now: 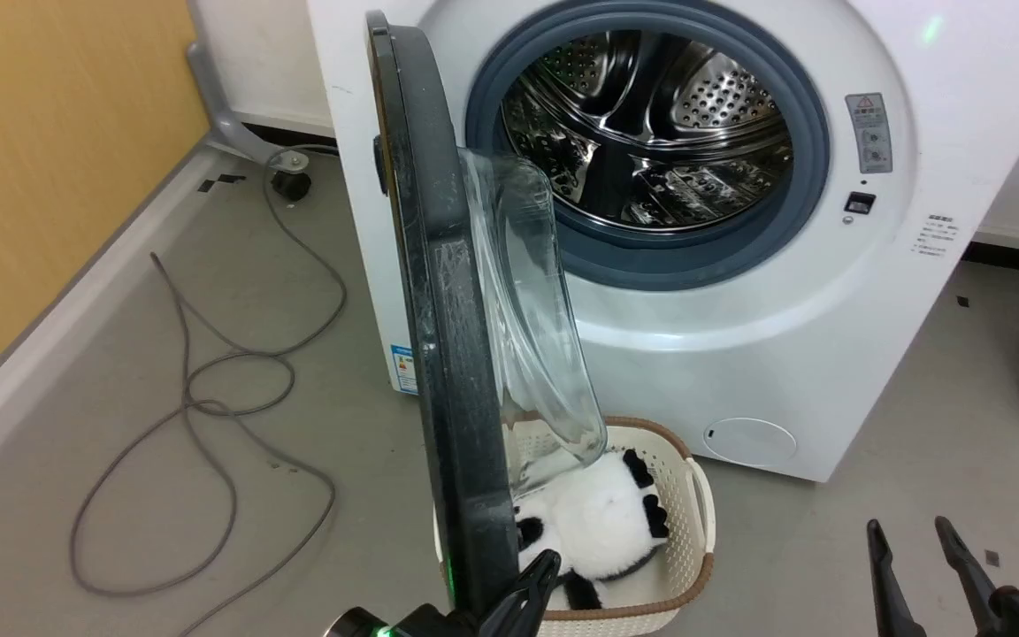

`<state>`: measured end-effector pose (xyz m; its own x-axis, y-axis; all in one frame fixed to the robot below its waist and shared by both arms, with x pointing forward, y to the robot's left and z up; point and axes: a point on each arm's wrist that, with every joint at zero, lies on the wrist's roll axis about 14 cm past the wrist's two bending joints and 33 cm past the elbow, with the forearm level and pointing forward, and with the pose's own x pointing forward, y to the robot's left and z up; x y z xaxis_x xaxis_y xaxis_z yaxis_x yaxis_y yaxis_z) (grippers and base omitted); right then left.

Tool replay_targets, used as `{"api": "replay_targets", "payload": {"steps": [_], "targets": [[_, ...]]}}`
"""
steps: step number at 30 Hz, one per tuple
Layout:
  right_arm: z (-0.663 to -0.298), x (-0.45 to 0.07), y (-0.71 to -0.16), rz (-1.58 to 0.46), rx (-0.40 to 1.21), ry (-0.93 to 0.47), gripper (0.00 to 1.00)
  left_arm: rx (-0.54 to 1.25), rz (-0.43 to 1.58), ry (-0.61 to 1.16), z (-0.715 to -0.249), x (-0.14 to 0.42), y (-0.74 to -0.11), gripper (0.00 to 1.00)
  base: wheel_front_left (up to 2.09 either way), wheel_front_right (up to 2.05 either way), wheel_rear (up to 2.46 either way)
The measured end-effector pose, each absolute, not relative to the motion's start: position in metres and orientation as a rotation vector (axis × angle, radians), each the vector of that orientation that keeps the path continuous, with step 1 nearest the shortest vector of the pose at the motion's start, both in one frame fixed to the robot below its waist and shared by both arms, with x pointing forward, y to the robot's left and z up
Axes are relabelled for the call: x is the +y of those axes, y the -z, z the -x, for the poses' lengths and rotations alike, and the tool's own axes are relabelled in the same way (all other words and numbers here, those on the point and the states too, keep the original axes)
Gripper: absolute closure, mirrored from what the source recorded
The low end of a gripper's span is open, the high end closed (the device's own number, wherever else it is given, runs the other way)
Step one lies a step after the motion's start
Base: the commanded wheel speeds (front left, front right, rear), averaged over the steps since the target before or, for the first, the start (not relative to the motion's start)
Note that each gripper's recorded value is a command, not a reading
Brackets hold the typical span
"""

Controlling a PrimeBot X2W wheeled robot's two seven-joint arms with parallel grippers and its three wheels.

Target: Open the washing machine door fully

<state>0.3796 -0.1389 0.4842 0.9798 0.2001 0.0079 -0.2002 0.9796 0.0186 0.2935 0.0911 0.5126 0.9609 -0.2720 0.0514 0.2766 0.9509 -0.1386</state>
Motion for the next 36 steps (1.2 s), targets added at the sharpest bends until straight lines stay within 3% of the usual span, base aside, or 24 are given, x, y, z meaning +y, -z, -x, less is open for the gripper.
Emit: {"api": "replay_targets", "payload": {"steps": [9,22,36], "targets": [[-0.386,-0.12,-0.484,-0.019,-0.004,-0.254,0.0,-0.022,0.139,0.179,-0.29,0.119,-0.505,1.0,0.0,0.0,0.0],[-0.392,-0.065,-0.475,-0.039,0.027,-0.411,0.0,-0.044,0.122,-0.089,-0.277,0.197,-0.503,1.0,0.0,0.0,0.0],[-0.396,-0.038,-0.459,-0.043,0.07,-0.49,0.0,-0.045,0.117,-0.348,-0.259,0.276,-0.5,1.0,0.0,0.0,0.0]]}}
